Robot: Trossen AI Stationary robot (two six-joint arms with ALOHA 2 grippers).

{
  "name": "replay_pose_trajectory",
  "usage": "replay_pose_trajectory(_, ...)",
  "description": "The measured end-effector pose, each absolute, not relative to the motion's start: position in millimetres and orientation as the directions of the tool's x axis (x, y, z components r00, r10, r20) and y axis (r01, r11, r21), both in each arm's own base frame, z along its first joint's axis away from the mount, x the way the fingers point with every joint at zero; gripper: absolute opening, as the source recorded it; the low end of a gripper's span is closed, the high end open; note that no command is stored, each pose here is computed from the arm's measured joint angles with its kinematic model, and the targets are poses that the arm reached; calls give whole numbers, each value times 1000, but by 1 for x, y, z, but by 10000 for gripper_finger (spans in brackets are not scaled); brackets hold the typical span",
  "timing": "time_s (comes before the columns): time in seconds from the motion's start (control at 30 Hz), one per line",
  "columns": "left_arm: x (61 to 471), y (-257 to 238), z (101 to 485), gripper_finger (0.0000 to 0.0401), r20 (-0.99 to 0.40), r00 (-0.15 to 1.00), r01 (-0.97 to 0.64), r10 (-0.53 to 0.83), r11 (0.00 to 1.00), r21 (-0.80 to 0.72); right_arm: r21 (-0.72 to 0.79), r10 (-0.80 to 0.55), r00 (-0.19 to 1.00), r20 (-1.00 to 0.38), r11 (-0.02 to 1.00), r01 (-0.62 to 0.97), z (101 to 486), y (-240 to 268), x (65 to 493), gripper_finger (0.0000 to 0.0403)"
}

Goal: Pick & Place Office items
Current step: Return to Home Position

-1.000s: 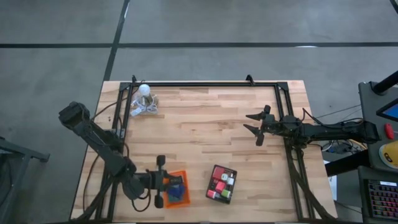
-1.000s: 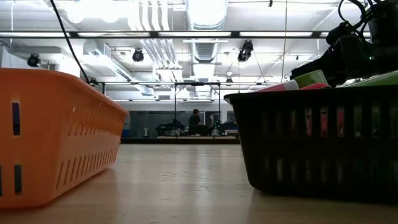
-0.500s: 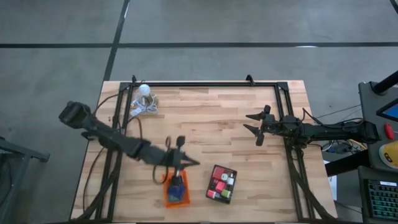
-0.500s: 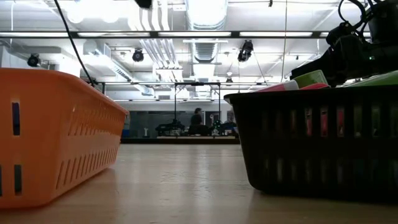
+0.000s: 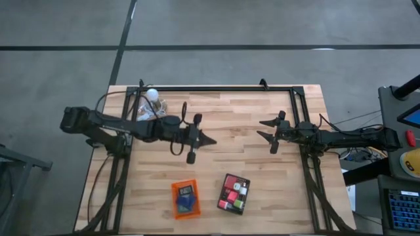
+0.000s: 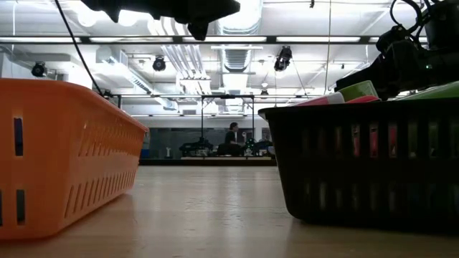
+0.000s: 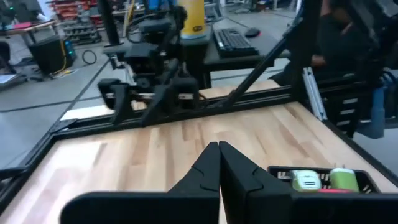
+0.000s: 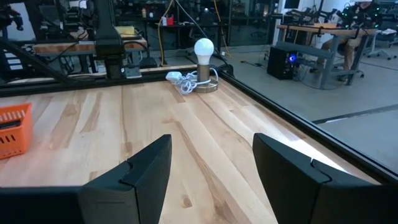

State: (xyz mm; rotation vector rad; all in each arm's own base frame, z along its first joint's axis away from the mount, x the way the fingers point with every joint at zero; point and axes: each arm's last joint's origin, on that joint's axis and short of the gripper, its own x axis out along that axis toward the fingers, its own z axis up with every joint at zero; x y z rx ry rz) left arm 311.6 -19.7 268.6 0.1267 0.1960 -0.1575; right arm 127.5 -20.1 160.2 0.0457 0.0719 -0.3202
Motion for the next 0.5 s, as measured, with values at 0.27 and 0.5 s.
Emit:
replay_pose_trajectory(0.27,307,-16,268,0,-247,955,199,-164,972,124,33,-313,947,-78,948,316,160,-20,128,219)
replay_pose_trajectory(0.5,268,-19,293,0,-223,952,243,-212,962,123,32,-313,946,-80,948,316,160,-20,128,219)
